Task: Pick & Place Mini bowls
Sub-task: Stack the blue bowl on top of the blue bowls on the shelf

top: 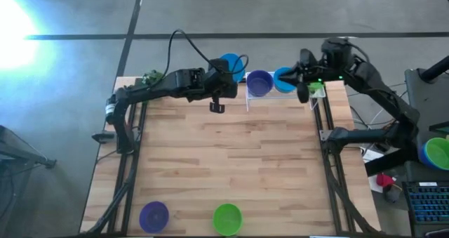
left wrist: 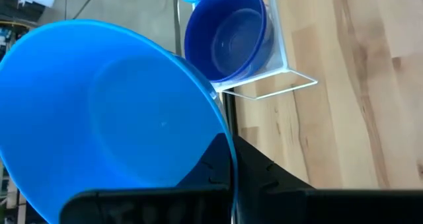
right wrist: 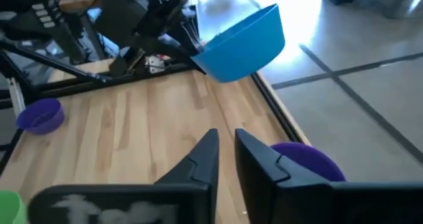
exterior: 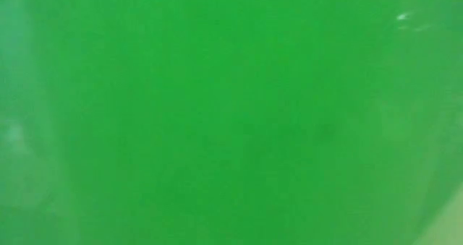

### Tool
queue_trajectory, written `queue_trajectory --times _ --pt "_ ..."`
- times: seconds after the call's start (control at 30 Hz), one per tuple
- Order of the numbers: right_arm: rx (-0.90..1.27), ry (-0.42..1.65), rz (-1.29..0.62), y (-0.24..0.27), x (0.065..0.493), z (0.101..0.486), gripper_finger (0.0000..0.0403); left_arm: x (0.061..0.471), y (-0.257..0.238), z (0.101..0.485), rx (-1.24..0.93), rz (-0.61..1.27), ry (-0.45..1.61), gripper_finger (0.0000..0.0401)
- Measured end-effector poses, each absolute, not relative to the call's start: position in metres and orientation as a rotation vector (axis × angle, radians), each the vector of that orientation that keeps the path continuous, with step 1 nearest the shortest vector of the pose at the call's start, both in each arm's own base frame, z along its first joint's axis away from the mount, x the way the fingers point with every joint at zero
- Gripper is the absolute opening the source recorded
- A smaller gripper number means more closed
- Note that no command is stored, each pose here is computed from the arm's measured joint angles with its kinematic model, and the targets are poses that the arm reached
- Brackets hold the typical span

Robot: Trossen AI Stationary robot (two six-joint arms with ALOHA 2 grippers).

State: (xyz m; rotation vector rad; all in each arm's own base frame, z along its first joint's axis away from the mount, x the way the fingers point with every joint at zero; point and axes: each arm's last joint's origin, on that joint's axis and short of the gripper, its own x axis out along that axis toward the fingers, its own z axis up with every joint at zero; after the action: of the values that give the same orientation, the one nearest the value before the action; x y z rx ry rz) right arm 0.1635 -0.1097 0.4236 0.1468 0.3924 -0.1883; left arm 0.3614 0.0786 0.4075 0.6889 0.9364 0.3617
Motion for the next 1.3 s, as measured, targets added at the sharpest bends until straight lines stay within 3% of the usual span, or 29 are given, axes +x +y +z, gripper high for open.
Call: queue_trajectory --times 0.33,0.77,1.3 --pt "0.049 0.303 -0.259 -0.133 0.205 0.426 0.0114 0.362 0.076 0.402 0.823 0.355 0.999 0.0000" --pt "0.042 0.303 -0.215 -0.156 0.260 0.419 0.0116 0.365 0.074 0.380 0.976 0.419 1.134 0.0000" --pt "0.055 0.351 -0.205 -0.172 0.287 0.406 0.0116 0.365 0.072 0.374 1.031 0.458 1.181 0.0000"
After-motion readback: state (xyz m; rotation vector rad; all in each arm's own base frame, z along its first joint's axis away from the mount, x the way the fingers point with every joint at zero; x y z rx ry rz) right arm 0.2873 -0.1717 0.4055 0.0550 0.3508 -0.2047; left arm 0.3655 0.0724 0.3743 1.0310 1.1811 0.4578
